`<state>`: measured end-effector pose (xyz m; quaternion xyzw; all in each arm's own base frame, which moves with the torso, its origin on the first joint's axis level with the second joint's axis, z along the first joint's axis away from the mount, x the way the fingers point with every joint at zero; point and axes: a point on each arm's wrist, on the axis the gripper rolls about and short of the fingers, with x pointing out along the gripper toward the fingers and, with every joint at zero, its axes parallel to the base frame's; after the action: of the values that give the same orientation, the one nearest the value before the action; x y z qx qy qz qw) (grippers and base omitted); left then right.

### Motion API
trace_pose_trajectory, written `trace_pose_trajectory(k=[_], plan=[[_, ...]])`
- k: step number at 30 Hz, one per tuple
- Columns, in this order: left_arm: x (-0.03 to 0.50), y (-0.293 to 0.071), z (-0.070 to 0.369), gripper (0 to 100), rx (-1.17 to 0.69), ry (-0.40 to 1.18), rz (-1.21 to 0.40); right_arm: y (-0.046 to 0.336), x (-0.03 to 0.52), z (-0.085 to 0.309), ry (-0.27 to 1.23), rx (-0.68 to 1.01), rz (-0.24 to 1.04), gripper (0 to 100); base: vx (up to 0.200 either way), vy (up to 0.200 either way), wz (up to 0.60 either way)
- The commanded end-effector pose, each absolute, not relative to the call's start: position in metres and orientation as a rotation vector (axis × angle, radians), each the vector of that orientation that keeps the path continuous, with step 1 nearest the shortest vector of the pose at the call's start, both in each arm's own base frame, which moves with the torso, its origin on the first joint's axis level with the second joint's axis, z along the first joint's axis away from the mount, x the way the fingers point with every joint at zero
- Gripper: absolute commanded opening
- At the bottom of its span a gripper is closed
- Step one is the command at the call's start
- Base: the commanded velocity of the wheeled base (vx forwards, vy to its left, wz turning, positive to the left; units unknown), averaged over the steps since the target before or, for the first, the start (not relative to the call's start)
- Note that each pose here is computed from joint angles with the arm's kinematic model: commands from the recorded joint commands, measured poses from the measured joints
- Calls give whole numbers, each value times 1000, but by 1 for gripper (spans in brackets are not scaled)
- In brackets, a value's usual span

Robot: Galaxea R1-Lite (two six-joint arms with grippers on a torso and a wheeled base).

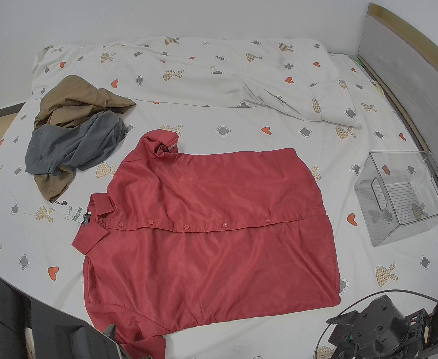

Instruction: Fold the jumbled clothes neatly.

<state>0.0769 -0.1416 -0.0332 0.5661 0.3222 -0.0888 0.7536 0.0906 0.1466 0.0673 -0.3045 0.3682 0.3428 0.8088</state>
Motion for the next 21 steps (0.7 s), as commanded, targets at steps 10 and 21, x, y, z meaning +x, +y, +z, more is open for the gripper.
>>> trace_pose_trajectory(k=[10,21], plan=[[94,-148,-18,100,1110,673,-134,147,91,66,791,-654,734,100,0,0,0],[116,-160,2,100,1039,628,-102,147,91,66,791,-653,736,100,0,0,0]])
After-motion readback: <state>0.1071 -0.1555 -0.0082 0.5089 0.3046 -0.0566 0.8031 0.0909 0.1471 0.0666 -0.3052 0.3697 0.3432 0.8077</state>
